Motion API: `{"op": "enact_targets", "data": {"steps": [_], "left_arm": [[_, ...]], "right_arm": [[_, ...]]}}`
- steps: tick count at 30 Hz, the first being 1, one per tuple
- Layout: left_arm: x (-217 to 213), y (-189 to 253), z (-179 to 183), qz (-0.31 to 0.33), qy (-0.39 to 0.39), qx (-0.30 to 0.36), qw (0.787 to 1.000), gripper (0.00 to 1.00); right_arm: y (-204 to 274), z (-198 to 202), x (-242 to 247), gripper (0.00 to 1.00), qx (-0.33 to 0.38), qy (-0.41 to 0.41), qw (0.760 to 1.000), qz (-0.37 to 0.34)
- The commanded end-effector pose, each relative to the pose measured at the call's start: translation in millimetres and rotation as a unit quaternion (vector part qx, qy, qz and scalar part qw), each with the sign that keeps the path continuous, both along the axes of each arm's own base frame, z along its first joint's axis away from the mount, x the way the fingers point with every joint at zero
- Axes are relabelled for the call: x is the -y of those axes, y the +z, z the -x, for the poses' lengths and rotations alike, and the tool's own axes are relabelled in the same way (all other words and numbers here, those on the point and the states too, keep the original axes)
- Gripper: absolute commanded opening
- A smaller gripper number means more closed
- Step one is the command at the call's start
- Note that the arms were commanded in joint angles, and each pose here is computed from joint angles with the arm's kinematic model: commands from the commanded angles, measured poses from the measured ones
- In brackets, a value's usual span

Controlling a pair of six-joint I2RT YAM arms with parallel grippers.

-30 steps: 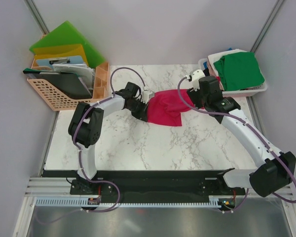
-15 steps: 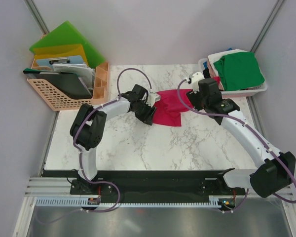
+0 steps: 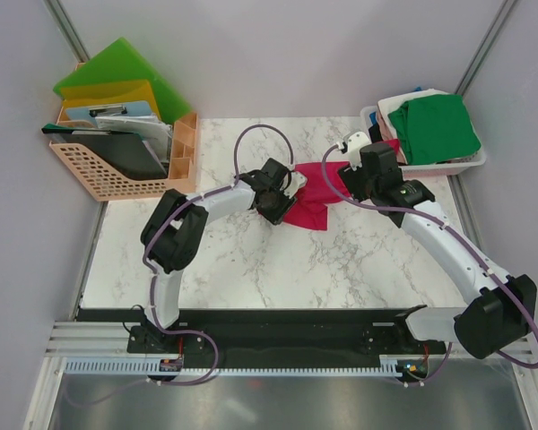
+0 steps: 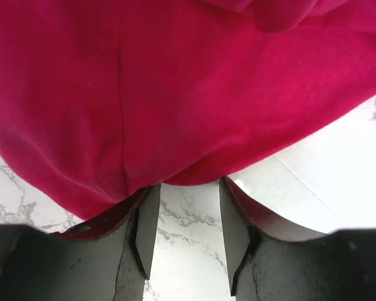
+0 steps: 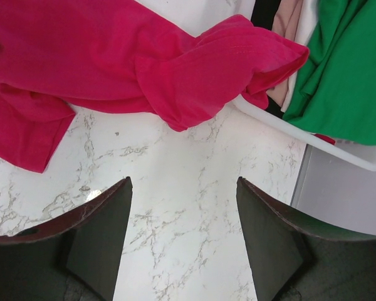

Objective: Fold and stack the t-shirts
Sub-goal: Flatten out the tshirt

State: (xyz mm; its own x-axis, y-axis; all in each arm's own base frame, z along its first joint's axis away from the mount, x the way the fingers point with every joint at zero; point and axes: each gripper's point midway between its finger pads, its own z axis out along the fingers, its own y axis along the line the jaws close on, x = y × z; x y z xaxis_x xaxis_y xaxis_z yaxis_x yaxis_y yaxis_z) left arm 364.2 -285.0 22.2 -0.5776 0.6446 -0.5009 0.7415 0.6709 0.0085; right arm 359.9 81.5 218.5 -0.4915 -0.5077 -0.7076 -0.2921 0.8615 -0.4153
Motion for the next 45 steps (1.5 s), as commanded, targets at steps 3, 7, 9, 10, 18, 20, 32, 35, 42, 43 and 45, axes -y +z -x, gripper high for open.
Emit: {"op": "enact_targets", "data": {"steps": [3,7,9,10,18,20,32,35,42,43,45], "left_arm": [[0,47,-8,0.023,0.031,0.054,0.998,0.48],[10,71,13,0.049,0.015,0.060,0.997,0.48],[13,72,16,0.040,0.010,0.069,0.997,0.51],[19,71,20,0.035,0.002,0.073,0.997,0.52],[44,42,6,-0.022,-0.011,0.097,0.995,0.53],[49,29,3,-0.027,-0.014,0.093,0.995,0.54],[71,19,-15,-0.025,-0.038,0.096,0.994,0.50],[71,4,-6,-0.031,-0.044,0.063,0.997,0.34],[63,-13,4,-0.048,-0.047,0.038,0.997,0.02],[62,-10,5,-0.047,-0.046,0.040,0.997,0.02],[61,-5,5,-0.046,-0.048,0.044,0.997,0.02]], "right_arm": [[5,-5,-2,0.75,0.016,-0.003,1.000,-0.012],[1,-8,-5,0.75,0.012,-0.001,1.000,-0.015],[-1,-9,-7,0.75,0.010,0.000,1.000,-0.017],[-3,-10,-7,0.75,0.006,0.000,1.000,-0.016],[-6,-11,-6,0.75,0.004,-0.005,1.000,-0.011],[-7,-10,-5,0.75,0.003,-0.006,1.000,-0.010],[-10,-1,2,0.75,0.003,-0.009,1.000,-0.003],[-5,0,-1,0.75,0.009,-0.002,1.000,-0.011],[-7,-1,-3,0.75,0.006,0.001,1.000,-0.012],[-9,-1,-2,0.75,0.005,0.001,1.000,-0.011],[-11,-1,-3,0.75,0.004,0.001,1.000,-0.010]]}}
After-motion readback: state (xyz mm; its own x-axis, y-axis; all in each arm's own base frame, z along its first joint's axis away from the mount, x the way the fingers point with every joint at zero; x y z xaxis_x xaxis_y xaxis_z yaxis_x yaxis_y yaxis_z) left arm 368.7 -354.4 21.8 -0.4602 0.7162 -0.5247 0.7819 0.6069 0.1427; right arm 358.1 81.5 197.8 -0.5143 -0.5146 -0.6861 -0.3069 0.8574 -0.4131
